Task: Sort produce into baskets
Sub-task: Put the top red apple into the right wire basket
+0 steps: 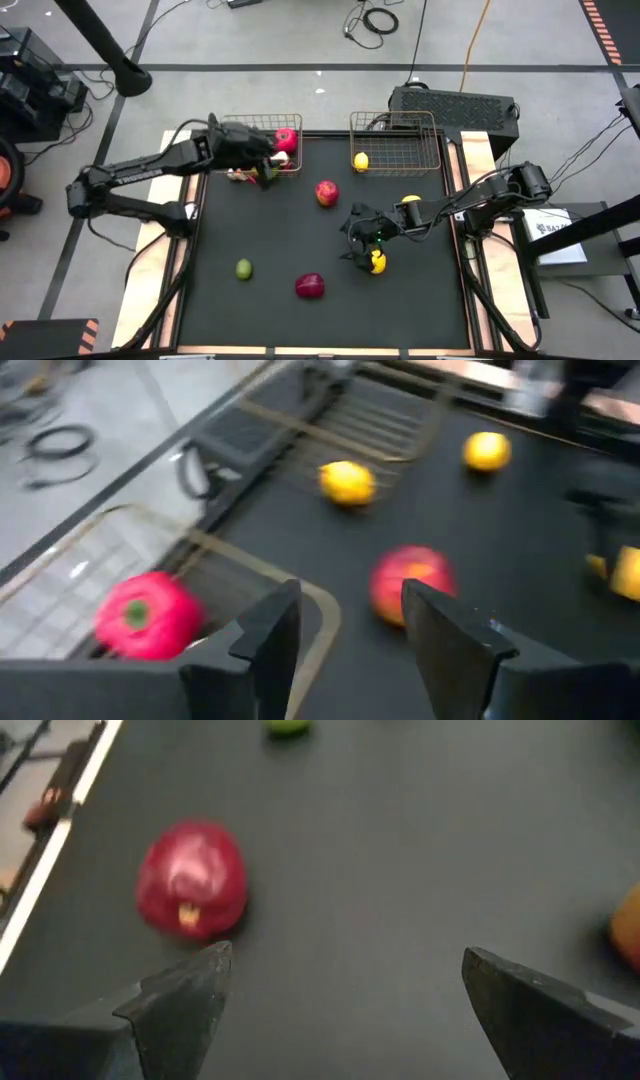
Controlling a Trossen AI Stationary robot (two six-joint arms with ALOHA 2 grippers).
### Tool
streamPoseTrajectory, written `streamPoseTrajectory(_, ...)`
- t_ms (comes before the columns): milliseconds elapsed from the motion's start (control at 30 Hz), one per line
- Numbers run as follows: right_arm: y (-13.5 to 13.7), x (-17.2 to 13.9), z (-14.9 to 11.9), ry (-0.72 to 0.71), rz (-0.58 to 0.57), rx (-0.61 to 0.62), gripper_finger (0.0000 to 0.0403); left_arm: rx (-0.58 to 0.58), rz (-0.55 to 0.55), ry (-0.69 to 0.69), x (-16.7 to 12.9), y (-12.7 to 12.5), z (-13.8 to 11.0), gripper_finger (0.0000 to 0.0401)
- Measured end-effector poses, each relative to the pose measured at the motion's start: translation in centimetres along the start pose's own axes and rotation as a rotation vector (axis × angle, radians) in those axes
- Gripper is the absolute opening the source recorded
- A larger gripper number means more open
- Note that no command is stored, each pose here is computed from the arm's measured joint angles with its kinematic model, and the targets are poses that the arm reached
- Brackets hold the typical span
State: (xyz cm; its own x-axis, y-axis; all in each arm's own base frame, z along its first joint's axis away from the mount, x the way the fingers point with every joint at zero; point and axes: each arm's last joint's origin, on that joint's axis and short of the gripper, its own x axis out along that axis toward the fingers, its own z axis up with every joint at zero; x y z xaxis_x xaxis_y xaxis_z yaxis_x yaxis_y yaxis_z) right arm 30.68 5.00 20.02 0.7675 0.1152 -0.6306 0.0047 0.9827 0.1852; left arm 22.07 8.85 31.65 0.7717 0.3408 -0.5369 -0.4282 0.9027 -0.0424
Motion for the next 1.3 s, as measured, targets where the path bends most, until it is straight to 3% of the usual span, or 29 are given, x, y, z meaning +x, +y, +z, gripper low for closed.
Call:
streamPoseTrajectory(200,-0.6,-0.6,2.7,-0.049,-0.035,0.067,0.0384,0.121,-0.092,-0.014,1.0,-4.3,-0.3,0.0182)
streamPoseTrajectory(433,-2.4,-4.3,6.1,0.217,-0.227,0.027,0.0384,0.293,-0.059,0.030,2.7,-6.9,-1.3,0.0182)
streamPoseTrajectory(567,-3.2,-5.4,6.4,0.247,-0.340,-0.048,0.0384,0.322,-0.063,0.085,3.4,-7.2,-2.0,0.0182)
streamPoseTrajectory(767,-5.6,-4.2,4.4,0.245,-0.333,-0.112,0.0378,0.350,-0.061,0.112,4.9,-7.5,-2.5,0.0182)
streamPoseTrajectory(933,-8.8,-2.8,3.4,0.050,-0.336,-0.169,0.0377,0.386,-0.055,0.112,6.9,-7.6,-2.7,0.0182)
streamPoseTrajectory(1100,-11.4,-2.9,3.8,-0.179,-0.286,-0.133,0.0377,0.369,-0.092,0.196,8.4,-7.7,-3.9,0.0182)
streamPoseTrajectory(1300,-11.6,-2.8,4.2,-0.252,-0.249,-0.130,0.0377,0.357,-0.148,0.212,8.9,-8.0,-4.2,0.0182)
